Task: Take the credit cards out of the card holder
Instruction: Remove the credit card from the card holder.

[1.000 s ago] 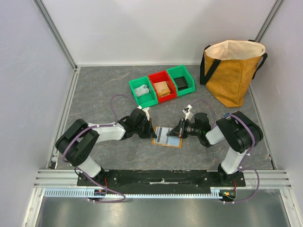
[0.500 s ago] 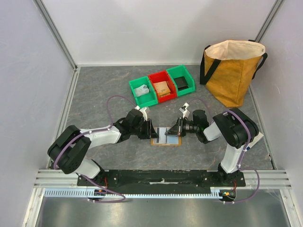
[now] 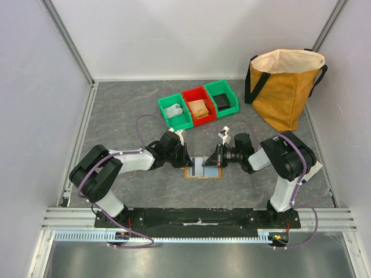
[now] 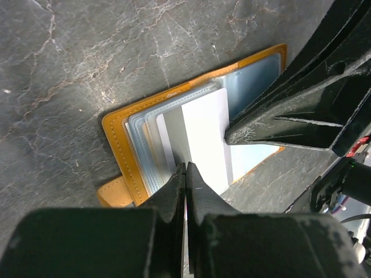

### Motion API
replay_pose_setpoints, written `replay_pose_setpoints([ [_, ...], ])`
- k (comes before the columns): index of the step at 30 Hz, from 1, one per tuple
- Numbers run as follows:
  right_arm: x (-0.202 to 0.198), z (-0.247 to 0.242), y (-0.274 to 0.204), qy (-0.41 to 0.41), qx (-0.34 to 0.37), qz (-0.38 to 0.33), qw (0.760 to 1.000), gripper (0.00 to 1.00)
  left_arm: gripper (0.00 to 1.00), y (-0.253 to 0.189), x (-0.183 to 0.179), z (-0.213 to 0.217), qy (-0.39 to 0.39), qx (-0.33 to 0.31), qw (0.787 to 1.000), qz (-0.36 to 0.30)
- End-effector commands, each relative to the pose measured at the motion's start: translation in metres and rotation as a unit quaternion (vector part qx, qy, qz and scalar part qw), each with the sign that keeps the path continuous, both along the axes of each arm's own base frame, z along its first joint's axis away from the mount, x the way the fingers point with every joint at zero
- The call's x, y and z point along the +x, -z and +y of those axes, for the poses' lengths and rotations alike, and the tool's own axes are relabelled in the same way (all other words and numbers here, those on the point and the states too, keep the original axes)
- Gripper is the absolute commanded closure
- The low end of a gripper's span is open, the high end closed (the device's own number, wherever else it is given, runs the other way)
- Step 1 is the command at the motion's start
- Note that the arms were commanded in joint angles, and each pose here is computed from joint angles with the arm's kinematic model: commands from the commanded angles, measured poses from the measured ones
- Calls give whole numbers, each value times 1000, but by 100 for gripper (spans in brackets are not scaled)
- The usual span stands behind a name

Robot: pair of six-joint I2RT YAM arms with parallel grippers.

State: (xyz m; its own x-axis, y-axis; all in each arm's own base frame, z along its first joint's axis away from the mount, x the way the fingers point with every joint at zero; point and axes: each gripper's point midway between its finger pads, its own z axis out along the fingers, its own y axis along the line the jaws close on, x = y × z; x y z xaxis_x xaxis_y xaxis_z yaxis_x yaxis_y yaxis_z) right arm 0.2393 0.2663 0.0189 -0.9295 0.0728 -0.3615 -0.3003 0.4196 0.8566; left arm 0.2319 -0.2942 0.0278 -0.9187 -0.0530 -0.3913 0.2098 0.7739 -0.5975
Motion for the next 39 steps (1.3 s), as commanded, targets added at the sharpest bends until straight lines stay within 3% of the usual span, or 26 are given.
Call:
replay_pose_setpoints([
  [1, 6, -1, -2, 1, -11, -18, 1000, 100, 98, 17, -3, 12, -14, 24, 1000, 6],
  [18, 12, -16, -6, 18, -34, -12, 999, 100, 98, 32, -16, 26, -24, 41, 999, 23],
  [23, 8, -8, -9, 6, -13, -7, 1000, 70, 98, 31, -17, 23, -20, 34, 999, 24],
  [26, 7, -2, -7, 4, -11, -4, 1000, 62, 98, 30, -17, 22, -21, 30, 999, 26],
  [32, 6, 2, 2, 11, -16, 7, 1000, 63, 98, 30, -19, 20, -21, 21, 999, 31],
  [39, 3, 2, 7, 7, -15, 12, 1000, 72, 98, 30, -21, 16, -19, 7, 999, 39],
])
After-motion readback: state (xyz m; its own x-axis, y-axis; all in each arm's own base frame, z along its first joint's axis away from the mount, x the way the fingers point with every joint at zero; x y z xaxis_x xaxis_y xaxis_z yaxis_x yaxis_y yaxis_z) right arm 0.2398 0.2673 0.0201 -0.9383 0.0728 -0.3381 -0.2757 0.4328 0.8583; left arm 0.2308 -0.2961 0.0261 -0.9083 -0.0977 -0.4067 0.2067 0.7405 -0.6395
